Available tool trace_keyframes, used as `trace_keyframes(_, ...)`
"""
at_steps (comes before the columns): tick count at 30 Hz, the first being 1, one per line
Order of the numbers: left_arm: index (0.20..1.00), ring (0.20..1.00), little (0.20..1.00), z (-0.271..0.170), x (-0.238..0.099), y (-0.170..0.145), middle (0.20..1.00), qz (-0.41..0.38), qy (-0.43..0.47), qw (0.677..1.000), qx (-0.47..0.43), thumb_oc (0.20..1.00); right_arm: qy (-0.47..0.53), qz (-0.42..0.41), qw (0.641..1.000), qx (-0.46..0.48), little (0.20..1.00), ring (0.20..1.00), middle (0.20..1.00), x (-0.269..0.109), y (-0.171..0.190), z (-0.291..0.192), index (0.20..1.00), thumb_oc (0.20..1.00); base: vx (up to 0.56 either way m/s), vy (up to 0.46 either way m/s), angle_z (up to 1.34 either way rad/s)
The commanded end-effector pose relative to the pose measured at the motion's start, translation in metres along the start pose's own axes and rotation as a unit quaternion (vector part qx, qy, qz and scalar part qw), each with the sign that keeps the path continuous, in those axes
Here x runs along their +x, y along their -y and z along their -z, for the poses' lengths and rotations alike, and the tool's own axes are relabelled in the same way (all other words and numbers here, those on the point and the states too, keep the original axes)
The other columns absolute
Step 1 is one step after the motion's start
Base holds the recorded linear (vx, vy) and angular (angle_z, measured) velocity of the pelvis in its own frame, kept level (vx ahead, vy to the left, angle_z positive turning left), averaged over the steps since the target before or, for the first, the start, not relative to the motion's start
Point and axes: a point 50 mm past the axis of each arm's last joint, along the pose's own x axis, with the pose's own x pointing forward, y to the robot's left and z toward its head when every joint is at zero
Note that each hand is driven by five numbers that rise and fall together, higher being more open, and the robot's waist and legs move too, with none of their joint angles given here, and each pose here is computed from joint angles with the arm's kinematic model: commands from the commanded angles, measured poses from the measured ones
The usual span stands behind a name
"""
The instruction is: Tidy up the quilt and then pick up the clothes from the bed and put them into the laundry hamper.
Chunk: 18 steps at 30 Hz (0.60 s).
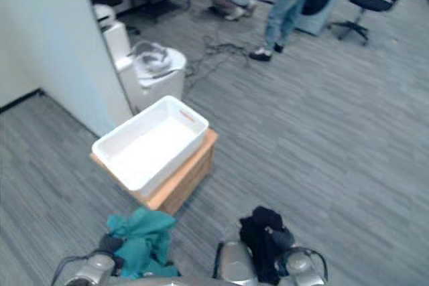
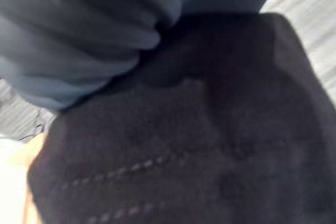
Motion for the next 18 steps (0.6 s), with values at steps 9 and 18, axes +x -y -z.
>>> trace_keyframes(9, 0.2, 0.2, 0.2, 0.015, -0.001, -0.018, 0.2, -0.034, -0.004, 0.999, 0.007, 0.2, 0.33, 0.158, 0.929, 0.052, 0.2, 0.2, 0.2, -0.029, 0.123, -0.149, 0.2, 0.2, 0.24, -0.29, 1.17)
trace_keyframes(18, 0.2, 0.2, 0.2, 0.03, -0.01, 0.004, 0.2, -0.021, -0.023, 0.997, -0.066, 0.2, 0.594, 0.084, 0.8, -0.009, 0.2, 0.2, 0.2, -0.105, 0.129, -0.276, 0.2, 0.2, 0.14, -0.267, 0.3)
